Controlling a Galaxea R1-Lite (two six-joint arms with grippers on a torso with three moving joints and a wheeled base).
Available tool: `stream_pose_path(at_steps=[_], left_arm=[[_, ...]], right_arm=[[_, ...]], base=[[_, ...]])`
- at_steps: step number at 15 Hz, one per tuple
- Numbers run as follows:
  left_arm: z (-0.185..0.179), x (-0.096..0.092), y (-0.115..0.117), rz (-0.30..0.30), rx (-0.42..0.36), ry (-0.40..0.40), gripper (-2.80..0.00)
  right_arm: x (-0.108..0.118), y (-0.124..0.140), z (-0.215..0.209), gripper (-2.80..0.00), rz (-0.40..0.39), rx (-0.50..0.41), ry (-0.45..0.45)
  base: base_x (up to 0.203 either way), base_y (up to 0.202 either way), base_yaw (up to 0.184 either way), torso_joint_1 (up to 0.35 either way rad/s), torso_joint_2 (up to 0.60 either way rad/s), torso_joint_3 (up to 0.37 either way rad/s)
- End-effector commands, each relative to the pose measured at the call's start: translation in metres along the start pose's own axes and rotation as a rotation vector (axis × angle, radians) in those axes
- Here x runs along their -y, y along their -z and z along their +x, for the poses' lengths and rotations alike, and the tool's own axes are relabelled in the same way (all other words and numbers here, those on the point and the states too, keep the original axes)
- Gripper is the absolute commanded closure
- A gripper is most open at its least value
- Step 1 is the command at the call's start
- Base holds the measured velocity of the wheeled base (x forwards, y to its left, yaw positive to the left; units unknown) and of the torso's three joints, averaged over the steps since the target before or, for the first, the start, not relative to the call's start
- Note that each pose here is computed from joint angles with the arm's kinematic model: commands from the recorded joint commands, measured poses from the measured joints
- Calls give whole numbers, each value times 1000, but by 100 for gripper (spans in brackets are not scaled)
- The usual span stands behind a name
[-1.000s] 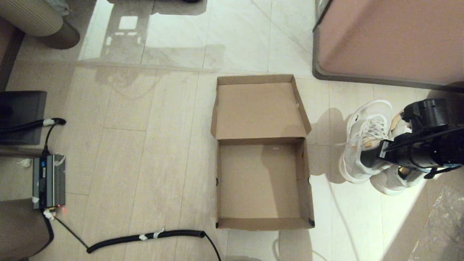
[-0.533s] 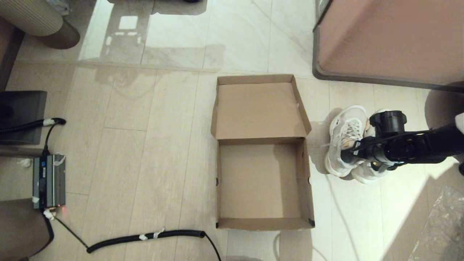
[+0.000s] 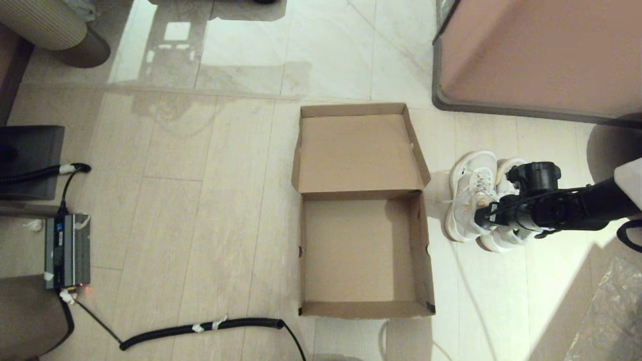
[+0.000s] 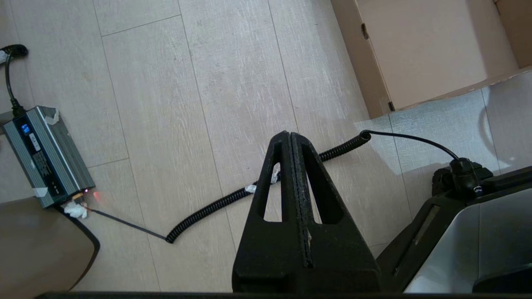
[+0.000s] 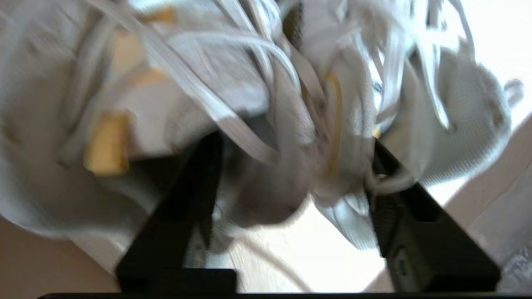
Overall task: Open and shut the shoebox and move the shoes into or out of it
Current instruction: Put the shoes out of the shoe box
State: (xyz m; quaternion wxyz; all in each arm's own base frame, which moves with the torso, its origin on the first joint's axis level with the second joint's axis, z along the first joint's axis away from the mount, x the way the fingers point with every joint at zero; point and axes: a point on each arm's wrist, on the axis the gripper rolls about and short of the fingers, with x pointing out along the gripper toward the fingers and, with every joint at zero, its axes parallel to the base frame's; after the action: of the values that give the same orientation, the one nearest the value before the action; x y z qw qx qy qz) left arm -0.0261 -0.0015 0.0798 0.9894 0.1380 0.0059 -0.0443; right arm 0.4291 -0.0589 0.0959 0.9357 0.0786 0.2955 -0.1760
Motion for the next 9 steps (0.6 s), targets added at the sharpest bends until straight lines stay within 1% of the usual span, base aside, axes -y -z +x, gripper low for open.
stream_pose_path(at_steps=[1,4,5,6,7,9], left_arm=[[0,0,0,0,1,-2,0],[0,0,0,-11,3,-3,0],[0,0,0,-11,3,-3,0],[0,0,0,-9,3,-3,0],[0,0,0,-8,3,-3,0],[0,0,0,-9,4,-3,0]], right_arm=[[5,-9,-23,-280,8,29,-3],[15,-23,-91,-280,25,107,-23],[20,-22,-120,-280,30,131,-36],[26,-15,-147,-280,31,144,-51],[32,1,-173,-280,28,138,-69],[46,43,-219,-280,17,113,-97]], base=[[0,0,0,0,0,0],[0,0,0,0,0,0],[0,0,0,0,0,0],[0,0,0,0,0,0],[0,0,0,0,0,0],[0,0,0,0,0,0]])
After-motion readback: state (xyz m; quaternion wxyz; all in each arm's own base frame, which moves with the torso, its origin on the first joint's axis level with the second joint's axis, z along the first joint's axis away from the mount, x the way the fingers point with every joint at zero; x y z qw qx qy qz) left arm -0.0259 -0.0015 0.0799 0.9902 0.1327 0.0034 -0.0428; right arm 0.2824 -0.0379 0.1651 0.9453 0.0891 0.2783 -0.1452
